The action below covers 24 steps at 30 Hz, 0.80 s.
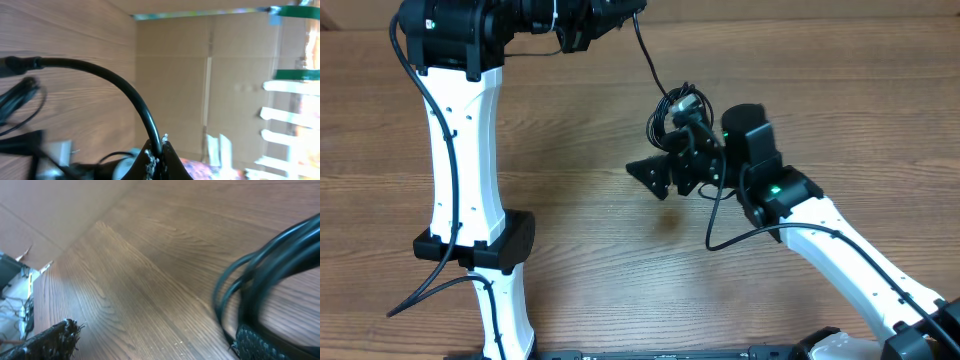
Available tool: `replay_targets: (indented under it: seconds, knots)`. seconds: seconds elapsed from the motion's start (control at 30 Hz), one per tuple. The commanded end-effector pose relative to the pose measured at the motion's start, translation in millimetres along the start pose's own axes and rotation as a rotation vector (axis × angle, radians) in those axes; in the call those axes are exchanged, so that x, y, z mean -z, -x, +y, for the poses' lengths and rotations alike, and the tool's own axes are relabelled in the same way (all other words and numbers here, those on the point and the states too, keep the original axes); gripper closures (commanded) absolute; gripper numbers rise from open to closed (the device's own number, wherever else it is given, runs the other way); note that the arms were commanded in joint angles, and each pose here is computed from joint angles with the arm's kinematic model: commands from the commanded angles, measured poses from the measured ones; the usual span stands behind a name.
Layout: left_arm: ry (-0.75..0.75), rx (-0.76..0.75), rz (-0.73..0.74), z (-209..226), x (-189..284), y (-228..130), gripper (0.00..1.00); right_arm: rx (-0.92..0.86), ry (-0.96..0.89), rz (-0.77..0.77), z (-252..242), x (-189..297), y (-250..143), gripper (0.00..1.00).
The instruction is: Untangle cables
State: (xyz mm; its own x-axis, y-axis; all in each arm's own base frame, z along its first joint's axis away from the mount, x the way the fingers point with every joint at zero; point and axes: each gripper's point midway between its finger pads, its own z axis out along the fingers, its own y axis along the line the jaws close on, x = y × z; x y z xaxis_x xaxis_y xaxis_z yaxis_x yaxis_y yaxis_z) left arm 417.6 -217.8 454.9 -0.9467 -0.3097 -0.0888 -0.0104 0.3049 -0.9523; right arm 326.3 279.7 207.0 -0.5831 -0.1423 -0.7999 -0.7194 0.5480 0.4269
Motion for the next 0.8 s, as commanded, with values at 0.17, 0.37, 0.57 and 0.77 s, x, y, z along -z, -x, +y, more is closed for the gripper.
replay_targets:
  seconds: [0.17, 0.37, 0.57, 0.77]
  knots:
    - [-0.138, 0.02, 0.08, -45, 12, -22, 0.96, 0.031, -0.061, -0.001, -3, -13, 1, 0.01]
    - [-0.139, 0.016, 0.077, -45, 13, -21, 0.96, 0.065, -0.07, -0.088, 0, 2, 34, 0.01]
    - [-0.141, 0.013, 0.077, -46, 12, -21, 0.96, 0.051, -0.174, -0.102, -19, 11, 39, 0.0]
    - [-0.146, 0.003, 0.074, -47, 13, -21, 0.96, 0.031, -0.276, -0.084, -38, 13, 32, 0.01]
